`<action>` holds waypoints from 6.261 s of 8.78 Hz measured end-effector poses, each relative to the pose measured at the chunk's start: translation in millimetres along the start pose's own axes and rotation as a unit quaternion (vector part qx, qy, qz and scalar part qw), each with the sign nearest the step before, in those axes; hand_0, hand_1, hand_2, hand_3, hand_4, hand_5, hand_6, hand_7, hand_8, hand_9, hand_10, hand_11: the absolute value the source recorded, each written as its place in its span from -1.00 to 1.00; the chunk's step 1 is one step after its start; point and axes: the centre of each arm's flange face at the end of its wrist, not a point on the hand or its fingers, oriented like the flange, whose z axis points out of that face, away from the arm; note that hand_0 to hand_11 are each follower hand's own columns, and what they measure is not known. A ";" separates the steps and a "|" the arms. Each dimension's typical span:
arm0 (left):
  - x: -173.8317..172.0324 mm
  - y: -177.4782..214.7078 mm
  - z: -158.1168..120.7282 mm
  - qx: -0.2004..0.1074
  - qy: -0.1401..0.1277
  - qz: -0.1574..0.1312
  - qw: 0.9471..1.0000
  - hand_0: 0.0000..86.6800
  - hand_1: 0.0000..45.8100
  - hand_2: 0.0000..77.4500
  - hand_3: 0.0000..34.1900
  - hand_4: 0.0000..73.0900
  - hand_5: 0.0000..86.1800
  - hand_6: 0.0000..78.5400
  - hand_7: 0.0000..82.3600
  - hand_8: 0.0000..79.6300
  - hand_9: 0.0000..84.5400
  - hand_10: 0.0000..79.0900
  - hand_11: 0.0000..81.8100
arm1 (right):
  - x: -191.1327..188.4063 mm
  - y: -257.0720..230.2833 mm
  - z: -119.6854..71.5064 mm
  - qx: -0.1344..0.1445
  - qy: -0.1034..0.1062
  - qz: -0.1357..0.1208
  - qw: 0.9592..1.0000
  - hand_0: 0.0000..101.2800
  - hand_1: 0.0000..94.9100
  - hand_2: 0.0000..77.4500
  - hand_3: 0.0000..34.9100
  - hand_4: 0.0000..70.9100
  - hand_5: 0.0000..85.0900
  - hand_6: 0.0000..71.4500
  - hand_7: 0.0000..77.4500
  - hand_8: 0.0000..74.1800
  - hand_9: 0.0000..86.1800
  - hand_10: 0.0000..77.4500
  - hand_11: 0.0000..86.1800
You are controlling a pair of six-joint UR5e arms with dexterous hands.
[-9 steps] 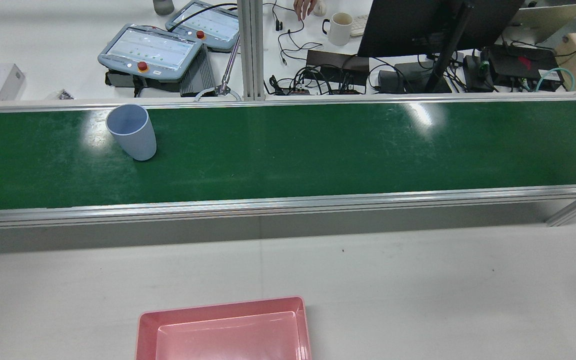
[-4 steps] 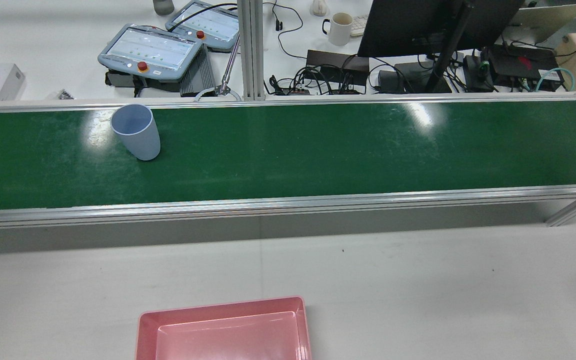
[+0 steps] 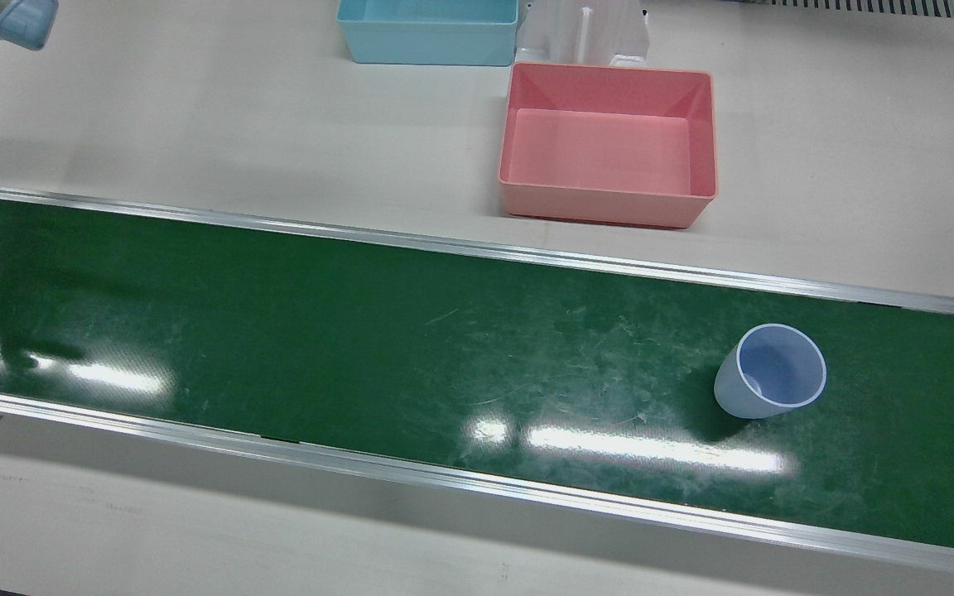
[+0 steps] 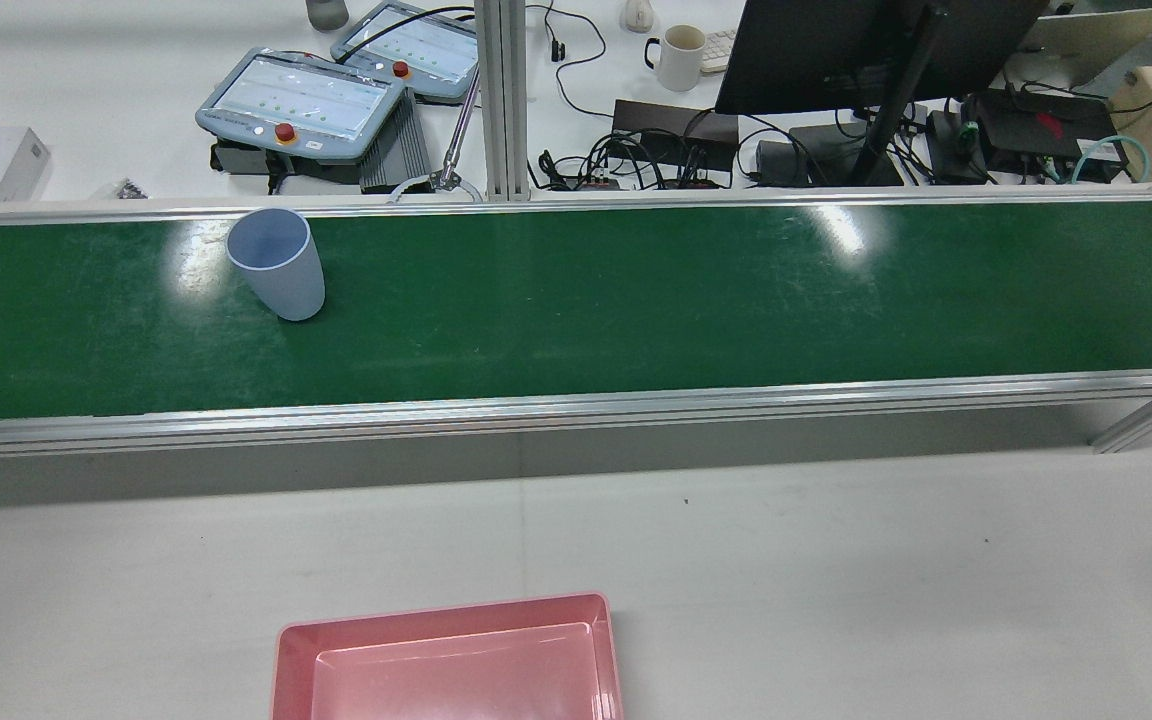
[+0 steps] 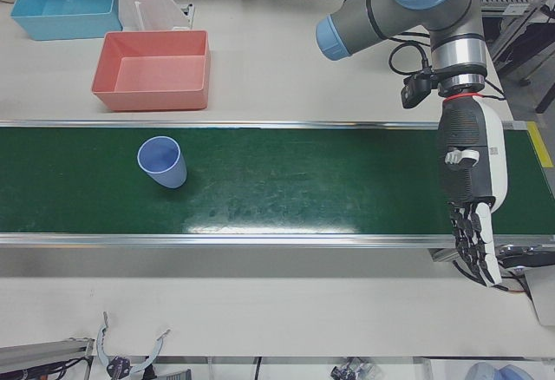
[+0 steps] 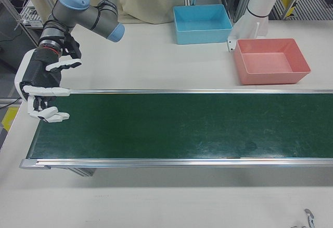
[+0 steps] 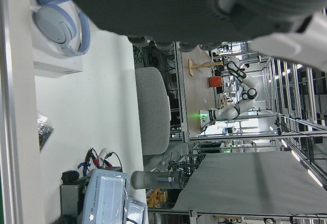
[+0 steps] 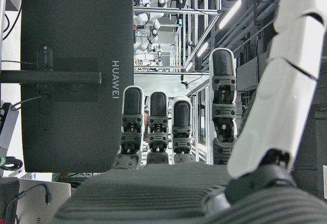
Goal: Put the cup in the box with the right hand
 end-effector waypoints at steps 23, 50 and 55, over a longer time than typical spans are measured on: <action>1.0 5.1 -3.2 -0.004 0.001 0.002 1.000 -1.00 -0.98 -0.99 -1.00 -1.00 -1.00 -1.00 -1.00 -1.00 -0.99 -1.00 -1.00 | -0.7 -0.7 -0.8 -0.001 -0.002 0.002 1.000 0.03 -0.70 -0.86 -1.00 0.46 -0.85 -0.59 0.39 -0.41 -0.20 -0.30 -0.10; 1.5 6.7 -4.1 -0.005 0.001 0.002 1.000 -1.00 -0.98 -0.99 -1.00 -1.00 -1.00 -1.00 -1.00 -1.00 -0.99 -1.00 -1.00 | -1.5 -2.5 -4.1 0.001 -0.002 0.002 1.000 0.02 -0.72 -0.83 -1.00 0.46 -0.85 -0.66 0.25 -0.44 -0.29 -0.39 -0.22; 1.2 6.8 -4.0 -0.005 0.001 0.002 1.000 -1.00 -0.98 -0.99 -1.00 -1.00 -1.00 -1.00 -1.00 -1.00 -0.99 -1.00 -1.00 | -1.7 -3.5 -4.4 0.002 -0.002 0.002 1.000 0.02 -0.72 -0.83 -1.00 0.46 -0.85 -0.60 0.35 -0.40 -0.22 -0.31 -0.10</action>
